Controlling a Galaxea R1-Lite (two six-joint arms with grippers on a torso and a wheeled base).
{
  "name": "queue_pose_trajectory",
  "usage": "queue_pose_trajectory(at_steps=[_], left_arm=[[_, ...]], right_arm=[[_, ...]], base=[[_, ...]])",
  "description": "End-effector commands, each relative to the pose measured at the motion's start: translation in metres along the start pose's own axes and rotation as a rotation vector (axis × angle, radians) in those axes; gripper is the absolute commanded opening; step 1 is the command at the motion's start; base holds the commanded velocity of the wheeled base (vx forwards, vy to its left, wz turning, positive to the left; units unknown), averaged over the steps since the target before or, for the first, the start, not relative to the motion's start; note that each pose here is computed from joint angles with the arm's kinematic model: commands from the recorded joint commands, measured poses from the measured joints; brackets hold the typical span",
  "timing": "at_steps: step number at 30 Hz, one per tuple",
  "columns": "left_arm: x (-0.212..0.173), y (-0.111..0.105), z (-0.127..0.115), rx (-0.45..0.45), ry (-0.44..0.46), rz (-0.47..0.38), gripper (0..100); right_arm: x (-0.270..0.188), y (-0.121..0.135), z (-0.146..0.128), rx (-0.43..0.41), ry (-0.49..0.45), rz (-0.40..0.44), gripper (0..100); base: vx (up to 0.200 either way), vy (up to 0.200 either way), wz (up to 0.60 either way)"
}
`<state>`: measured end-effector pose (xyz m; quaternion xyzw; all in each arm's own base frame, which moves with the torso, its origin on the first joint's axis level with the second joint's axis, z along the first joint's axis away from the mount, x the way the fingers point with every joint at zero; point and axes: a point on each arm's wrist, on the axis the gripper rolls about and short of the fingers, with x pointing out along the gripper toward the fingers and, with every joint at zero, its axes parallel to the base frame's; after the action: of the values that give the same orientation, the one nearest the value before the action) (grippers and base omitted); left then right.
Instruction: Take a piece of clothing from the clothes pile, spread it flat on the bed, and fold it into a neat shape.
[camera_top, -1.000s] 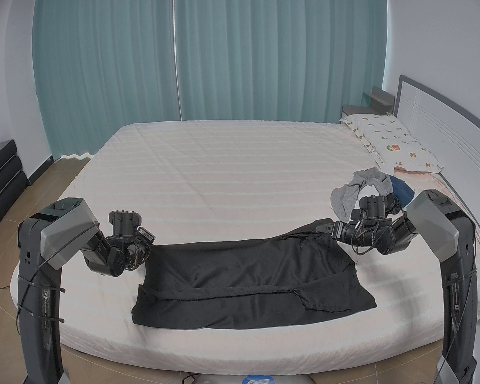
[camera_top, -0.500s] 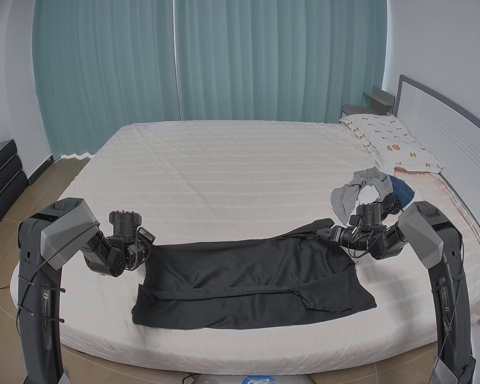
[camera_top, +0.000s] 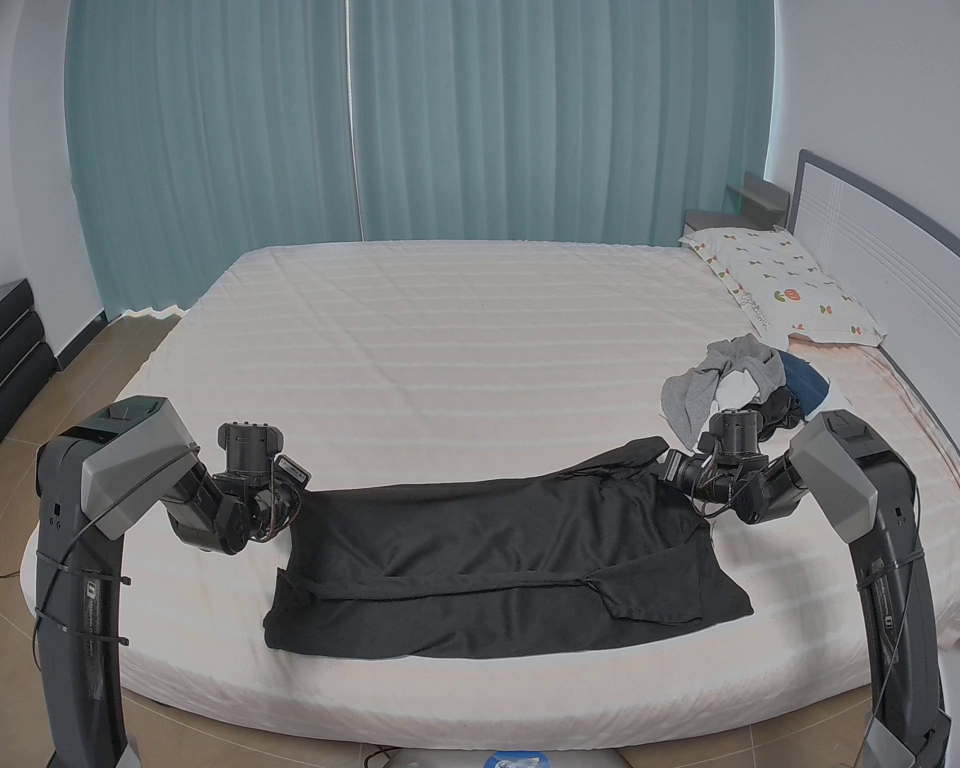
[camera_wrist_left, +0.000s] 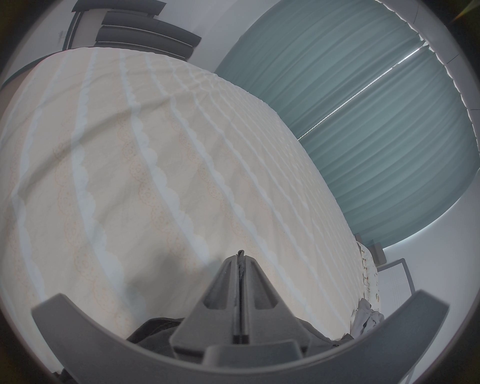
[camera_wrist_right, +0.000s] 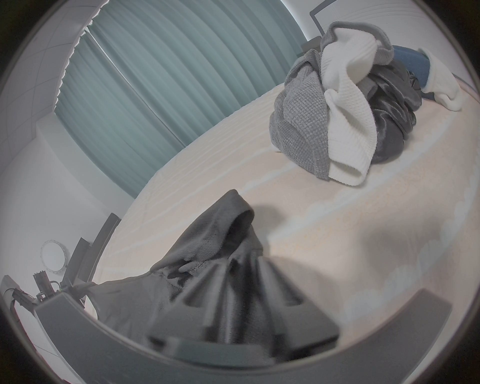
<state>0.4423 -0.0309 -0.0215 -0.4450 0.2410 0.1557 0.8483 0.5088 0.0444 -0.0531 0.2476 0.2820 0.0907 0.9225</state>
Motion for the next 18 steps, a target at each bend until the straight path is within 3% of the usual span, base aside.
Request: queue_pose_trajectory(at_steps=[1,18], left_arm=[[0.0,0.0,0.0,0.0,0.0,-0.001,0],[-0.012,-0.008,0.012,-0.017,-0.024,-0.02,0]], right_arm=[[-0.005,0.0,0.001,0.003,0.0,0.001,0],[-0.036,-0.001,0.004,0.006,-0.102,0.028,0]], base=[[0.0,0.0,0.0],[0.0,0.0,0.0]])
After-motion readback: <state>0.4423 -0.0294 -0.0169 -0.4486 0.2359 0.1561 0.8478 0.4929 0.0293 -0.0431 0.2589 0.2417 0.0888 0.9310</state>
